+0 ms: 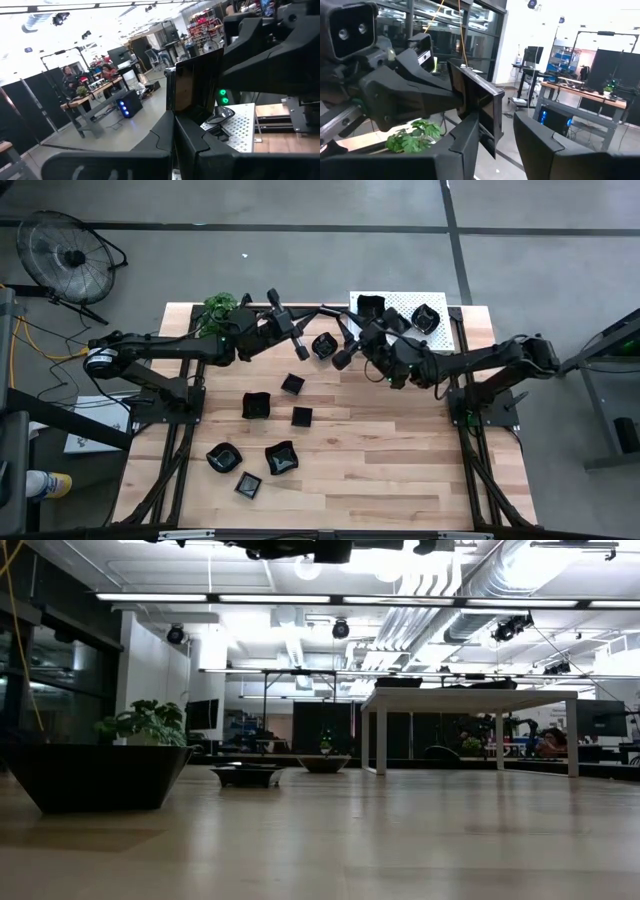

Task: Pick & Place Mini shaped plates
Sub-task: Stack the square plate on top of the square plate on the shelf

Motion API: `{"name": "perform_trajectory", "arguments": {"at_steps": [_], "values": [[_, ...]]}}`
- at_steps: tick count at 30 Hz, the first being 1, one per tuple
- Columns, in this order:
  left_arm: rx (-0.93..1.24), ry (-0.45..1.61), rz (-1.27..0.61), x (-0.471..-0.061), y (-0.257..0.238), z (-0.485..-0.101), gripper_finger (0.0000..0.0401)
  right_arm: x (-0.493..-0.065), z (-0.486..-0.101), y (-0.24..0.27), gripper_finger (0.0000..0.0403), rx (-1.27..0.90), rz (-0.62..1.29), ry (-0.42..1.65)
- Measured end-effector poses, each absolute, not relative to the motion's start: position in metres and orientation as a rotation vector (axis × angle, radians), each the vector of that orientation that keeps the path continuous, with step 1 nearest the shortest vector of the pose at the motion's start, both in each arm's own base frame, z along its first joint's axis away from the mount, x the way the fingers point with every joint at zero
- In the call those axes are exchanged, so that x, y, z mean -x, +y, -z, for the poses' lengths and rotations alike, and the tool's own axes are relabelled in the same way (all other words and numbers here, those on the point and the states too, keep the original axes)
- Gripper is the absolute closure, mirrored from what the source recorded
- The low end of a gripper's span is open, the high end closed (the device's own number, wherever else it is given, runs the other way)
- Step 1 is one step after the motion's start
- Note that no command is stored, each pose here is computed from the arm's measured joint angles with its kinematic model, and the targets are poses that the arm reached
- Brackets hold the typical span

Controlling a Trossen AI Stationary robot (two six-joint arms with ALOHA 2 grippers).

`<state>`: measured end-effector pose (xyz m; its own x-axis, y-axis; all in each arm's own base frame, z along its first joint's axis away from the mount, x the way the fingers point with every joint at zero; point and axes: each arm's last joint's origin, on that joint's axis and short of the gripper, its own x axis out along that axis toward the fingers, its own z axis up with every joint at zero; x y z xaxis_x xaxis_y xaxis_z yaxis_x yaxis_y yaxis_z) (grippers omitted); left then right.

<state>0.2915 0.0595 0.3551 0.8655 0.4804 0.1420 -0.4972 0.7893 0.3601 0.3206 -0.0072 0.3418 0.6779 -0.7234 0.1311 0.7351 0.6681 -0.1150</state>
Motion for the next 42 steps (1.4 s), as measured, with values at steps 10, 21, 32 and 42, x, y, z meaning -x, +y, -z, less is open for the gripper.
{"name": "perform_trajectory", "arguments": {"at_steps": [10,21,32,42], "values": [[-0.401,-0.046,-0.517,-0.2916,0.0593,-0.3551,0.0401,-0.3204,-0.3417,-0.0070,0.0360,0.162,0.829,-0.074],[-0.401,-0.045,-0.517,-0.2916,0.0593,-0.3550,0.0401,-0.3203,-0.3414,-0.0031,0.0396,0.163,0.821,-0.070],[-0.453,-0.020,-0.481,-0.2922,0.0586,-0.3531,0.0400,-0.3204,-0.3397,-0.0031,0.0402,0.118,0.820,-0.077],[-0.510,-0.015,-0.437,-0.2928,0.0572,-0.3529,0.0338,-0.3180,-0.3405,-0.0041,0.0402,0.087,0.860,-0.078]]}}
